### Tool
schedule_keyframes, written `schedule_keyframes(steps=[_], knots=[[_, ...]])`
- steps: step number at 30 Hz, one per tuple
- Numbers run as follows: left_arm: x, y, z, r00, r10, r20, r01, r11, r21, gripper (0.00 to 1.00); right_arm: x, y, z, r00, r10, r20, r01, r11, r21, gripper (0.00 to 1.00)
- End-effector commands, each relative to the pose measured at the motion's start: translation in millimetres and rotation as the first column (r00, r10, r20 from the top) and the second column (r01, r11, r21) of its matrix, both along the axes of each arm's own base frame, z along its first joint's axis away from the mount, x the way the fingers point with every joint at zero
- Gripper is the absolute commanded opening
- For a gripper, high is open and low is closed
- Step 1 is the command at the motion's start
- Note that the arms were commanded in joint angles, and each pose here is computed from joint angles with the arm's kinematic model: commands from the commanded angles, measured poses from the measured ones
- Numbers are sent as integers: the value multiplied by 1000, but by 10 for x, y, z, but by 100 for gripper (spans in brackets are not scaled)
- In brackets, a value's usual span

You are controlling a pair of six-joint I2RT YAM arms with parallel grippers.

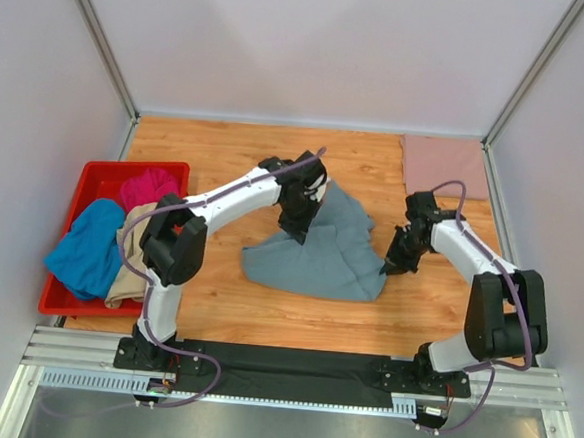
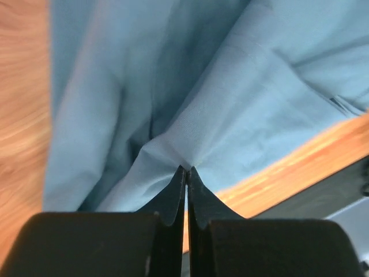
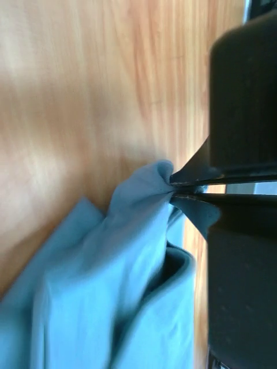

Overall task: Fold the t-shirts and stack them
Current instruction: Flatten the tshirt out

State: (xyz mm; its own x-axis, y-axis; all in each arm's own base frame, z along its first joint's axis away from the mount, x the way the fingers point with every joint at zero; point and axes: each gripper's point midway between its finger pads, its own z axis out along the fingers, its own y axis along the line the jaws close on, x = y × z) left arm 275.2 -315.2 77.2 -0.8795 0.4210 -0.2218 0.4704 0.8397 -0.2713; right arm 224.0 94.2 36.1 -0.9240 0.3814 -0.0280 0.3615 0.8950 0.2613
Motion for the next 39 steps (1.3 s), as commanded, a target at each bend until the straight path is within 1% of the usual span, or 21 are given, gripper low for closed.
schedule_keyframes(steps=[1,3,4,9,10,13,16,18,19,20,21,22,23,24,26,28,30,32,35,38,39], knots=[[367,211,1069,971,180,159,-163,980,-114,0,496,-60,757,975,-1,223,9,999,-36,0],[495,315,1575,935,279,218,-235,950,-205,0,544,-190,1096,964,-40,262,67,993,-97,0],[579,455,1753,912,336,237,-282,930,-234,0,587,-282,1512,947,-53,317,100,986,-134,0],[703,848,2868,768,562,306,-377,783,-494,0,520,-368,2723,850,-83,520,158,982,-102,0],[779,869,3077,742,591,315,-356,746,-563,0,454,-379,3119,800,-93,592,169,983,-74,0],[728,724,3705,736,602,310,-216,642,-735,0,320,-357,3660,710,-118,694,168,986,-4,0],[604,593,4121,759,588,278,-121,547,-828,0,140,-274,4146,593,-169,787,137,985,108,0],[522,567,4196,778,572,260,-108,529,-842,0,-18,-234,4260,553,-225,802,130,974,183,0],[499,576,4137,784,568,249,-125,538,-834,0,-38,-131,4414,501,-236,832,67,970,235,0],[458,609,4101,783,568,253,-131,549,-826,0,-50,-64,4427,488,-258,834,37,960,276,0],[493,624,3835,790,567,234,-181,581,-793,0,-106,56,4454,448,-266,854,-47,946,319,0],[459,737,3690,773,584,247,-219,611,-760,0,-108,127,4371,461,-273,844,-77,936,345,0],[487,799,3306,777,589,222,-291,649,-703,0,-117,198,4309,484,-300,822,-95,916,390,0],[510,916,3099,765,606,217,-339,666,-665,0,-131,317,4071,545,-288,788,-135,897,421,0],[512,1184,2594,735,640,224,-431,695,-575,0,-165,449,3817,606,-286,742,-163,869,467,0],[634,1519,2301,686,679,260,-492,697,-521,0,-234,617,3287,686,-243,686,-173,861,478,0],[761,1814,1866,657,713,247,-566,682,-463,0,-340,771,2904,731,-180,658,-193,870,453,0],[817,1895,1502,672,718,180,-602,672,-432,0,-399,901,2372,799,-118,590,-180,889,421,0],[1022,1983,1274,680,719,145,-612,665,-427,0,-481,1196,1952,840,-9,542,-232,897,376,2],[1266,1991,1134,701,693,171,-589,697,-410,0,-501,1460,1642,866,162,474,-311,915,256,12],[1306,1997,1113,707,686,170,-588,705,-397,5,-488,1460,1610,867,197,458,-324,921,218,20]])
